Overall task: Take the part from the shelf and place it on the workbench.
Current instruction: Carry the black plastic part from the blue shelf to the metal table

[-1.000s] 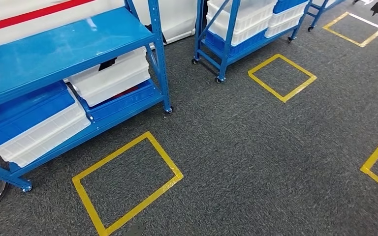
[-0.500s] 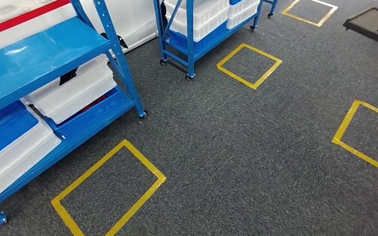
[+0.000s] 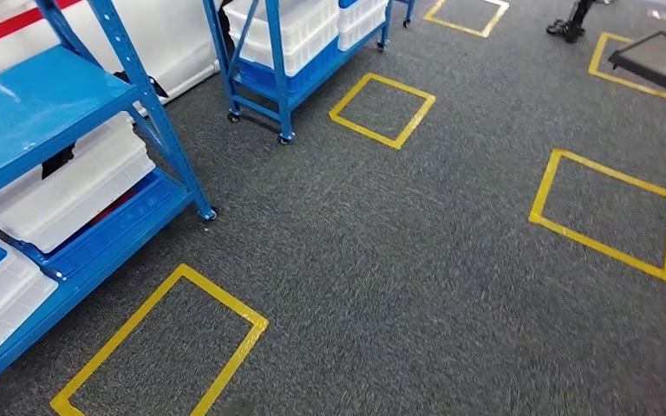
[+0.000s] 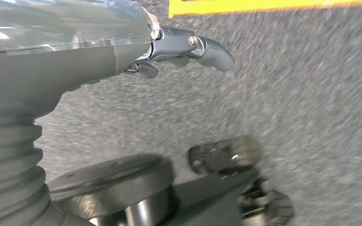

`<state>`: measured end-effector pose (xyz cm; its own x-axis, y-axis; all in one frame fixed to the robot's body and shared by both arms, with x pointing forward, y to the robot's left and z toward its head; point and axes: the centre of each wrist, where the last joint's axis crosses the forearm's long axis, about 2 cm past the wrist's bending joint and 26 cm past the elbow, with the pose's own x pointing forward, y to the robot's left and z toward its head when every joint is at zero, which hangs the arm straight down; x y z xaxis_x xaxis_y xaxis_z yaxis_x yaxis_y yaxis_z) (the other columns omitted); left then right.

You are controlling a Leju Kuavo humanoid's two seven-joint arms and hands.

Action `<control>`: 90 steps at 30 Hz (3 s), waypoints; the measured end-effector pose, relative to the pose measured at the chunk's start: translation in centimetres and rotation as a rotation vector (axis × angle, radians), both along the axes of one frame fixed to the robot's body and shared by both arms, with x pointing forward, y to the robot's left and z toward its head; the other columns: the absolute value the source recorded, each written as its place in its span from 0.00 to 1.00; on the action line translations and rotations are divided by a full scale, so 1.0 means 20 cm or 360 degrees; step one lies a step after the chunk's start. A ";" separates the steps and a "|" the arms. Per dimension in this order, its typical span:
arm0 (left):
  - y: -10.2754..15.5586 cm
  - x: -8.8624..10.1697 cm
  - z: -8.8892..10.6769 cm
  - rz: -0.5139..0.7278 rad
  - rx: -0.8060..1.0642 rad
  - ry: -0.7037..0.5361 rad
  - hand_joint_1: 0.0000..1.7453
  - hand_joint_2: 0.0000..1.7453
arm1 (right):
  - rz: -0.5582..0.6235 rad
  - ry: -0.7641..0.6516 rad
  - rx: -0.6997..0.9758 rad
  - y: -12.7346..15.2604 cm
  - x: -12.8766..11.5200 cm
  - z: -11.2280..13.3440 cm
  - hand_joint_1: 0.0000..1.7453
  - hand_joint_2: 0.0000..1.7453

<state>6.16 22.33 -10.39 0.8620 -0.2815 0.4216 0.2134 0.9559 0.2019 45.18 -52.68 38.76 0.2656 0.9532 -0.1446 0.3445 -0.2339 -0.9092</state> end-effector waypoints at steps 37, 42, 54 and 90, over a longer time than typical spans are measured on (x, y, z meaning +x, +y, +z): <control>-0.03 0.03 0.01 -0.0177 0.0145 0.0110 0.00 1.00 | 0.0007 -0.0001 -0.0022 0.06 0.02 -0.03 1.00 1.00; -0.04 0.05 0.01 -0.0219 0.0123 0.0116 0.00 1.00 | -0.0005 -0.0001 -0.0016 0.03 0.01 -0.05 1.00 1.00; -0.03 0.07 0.02 -0.0266 0.0103 0.0141 0.00 1.00 | -0.0006 0.0030 -0.0003 0.03 0.00 -0.12 1.00 1.00; -0.02 0.05 0.01 -0.0225 0.0039 0.0119 0.00 1.00 | 0.0017 0.0109 -0.0088 0.20 0.07 -0.19 1.00 1.00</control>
<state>7.11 21.86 -10.19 0.8418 -0.4118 0.3491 0.3608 0.9102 0.2035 46.58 -48.66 34.99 0.2433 0.9459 -0.2148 0.2848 -0.2813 -0.9164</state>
